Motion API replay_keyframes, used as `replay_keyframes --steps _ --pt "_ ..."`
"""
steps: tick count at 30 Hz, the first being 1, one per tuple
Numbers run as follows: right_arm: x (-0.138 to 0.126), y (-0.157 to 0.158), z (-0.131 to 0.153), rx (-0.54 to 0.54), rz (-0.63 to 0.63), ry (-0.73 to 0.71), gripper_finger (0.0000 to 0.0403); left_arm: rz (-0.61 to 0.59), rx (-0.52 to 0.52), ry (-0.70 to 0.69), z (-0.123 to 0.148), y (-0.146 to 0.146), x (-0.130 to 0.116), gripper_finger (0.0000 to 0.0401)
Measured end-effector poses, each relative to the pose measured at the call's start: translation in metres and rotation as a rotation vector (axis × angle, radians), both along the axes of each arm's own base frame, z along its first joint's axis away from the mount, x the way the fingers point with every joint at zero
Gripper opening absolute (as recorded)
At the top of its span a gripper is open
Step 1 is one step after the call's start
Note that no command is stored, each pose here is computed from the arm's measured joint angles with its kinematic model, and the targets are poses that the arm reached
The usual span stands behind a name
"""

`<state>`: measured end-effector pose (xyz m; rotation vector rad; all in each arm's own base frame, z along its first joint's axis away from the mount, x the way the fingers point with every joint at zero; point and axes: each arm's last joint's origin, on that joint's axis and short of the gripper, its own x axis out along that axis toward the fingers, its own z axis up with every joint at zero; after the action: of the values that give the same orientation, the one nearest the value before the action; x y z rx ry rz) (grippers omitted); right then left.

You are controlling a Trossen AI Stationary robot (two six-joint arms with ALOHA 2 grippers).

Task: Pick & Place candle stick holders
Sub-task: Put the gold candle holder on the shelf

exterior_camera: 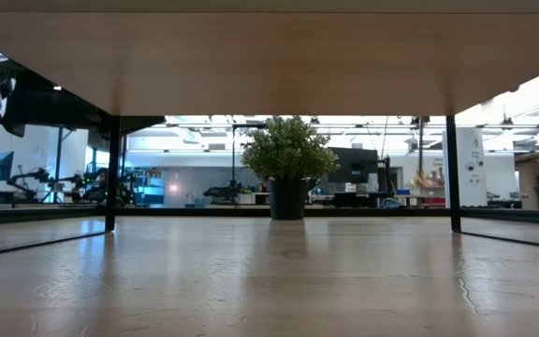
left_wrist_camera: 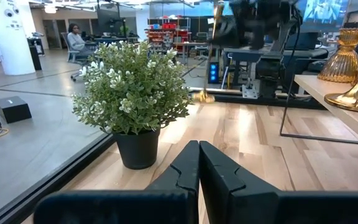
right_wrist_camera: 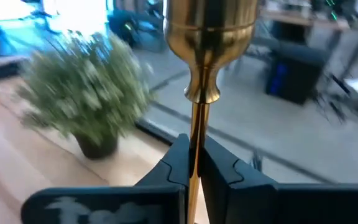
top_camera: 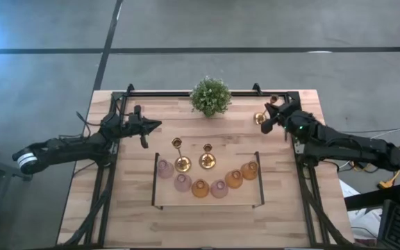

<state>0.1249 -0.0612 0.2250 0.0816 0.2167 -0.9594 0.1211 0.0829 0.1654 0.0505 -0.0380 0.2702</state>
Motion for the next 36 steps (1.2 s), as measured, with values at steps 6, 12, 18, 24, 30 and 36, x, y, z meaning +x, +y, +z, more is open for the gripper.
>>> replay_keyframes --steps 6,12,18,24,30,36 --pt "-0.002 -0.004 0.060 -0.056 0.169 0.018 0.0011 0.000 0.000 0.000 0.000 0.000 0.000 0.0013" --pt "0.000 -0.008 0.104 -0.075 0.380 0.026 0.0010 0.000 0.000 0.000 0.000 0.000 0.000 0.0013" --pt "0.020 -0.017 0.120 -0.045 0.583 0.038 0.0009 0.000 0.000 0.000 0.000 0.000 0.000 0.0013" --pt "0.042 -0.024 0.130 0.011 0.799 0.019 0.0009 0.000 0.000 0.000 0.000 0.000 0.000 0.0013" --pt "0.053 -0.020 0.142 0.053 1.051 -0.031 0.0009 0.000 0.000 0.000 0.000 0.000 0.000 0.0013" --pt "0.059 -0.003 0.143 0.043 1.160 -0.001 0.0010 0.000 0.000 0.000 0.000 0.000 0.000 0.0013"
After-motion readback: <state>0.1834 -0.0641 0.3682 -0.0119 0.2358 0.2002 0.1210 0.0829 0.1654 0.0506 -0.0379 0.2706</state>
